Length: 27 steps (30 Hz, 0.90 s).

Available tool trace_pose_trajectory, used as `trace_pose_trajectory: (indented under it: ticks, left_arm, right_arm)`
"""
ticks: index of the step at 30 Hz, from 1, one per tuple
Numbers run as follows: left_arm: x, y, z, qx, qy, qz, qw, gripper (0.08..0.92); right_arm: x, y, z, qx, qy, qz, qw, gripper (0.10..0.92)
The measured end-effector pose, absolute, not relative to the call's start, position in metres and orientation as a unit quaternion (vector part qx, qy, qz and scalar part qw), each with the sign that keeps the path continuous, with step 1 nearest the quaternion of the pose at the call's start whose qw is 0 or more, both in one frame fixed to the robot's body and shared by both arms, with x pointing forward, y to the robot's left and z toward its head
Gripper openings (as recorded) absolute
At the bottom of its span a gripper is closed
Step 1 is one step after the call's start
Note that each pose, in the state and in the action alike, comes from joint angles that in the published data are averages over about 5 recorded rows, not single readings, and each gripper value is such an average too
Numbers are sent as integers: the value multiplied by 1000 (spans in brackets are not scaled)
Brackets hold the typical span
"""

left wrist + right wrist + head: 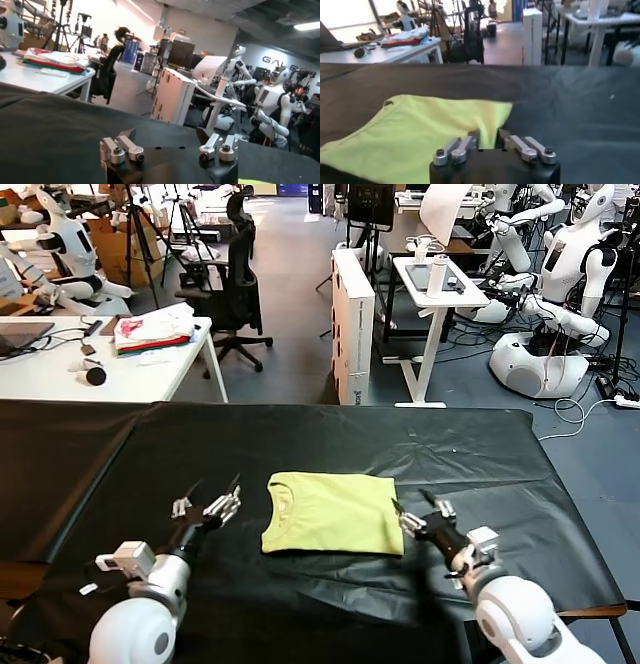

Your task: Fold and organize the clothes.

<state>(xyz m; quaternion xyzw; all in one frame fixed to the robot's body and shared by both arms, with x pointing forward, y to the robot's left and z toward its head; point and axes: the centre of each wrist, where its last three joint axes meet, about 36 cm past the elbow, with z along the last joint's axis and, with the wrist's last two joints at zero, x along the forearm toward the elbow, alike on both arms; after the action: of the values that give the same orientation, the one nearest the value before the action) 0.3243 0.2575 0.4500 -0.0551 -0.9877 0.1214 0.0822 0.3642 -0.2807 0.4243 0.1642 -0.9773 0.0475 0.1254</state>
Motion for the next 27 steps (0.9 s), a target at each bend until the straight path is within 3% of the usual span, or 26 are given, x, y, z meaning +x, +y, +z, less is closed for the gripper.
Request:
trace_pose_trajectory:
  ticks: [4,11,16,27]
  left_arm:
    - [321,258,443,-46,-992,90,70,907]
    - [309,269,438,-25,-996,44,80,907]
    - [295,284,442,-12,-995,27,97,907]
    - [241,310,449,-8,-985,7,175,907]
  right_arm:
    - [355,-294,415,155,-985,49,59,899]
    - [316,-307,403,107,-993,44,-27,907]
    - [276,-317,402,63,-996,63,0,907]
    - [197,-311,418,40,-988,84,124,907]
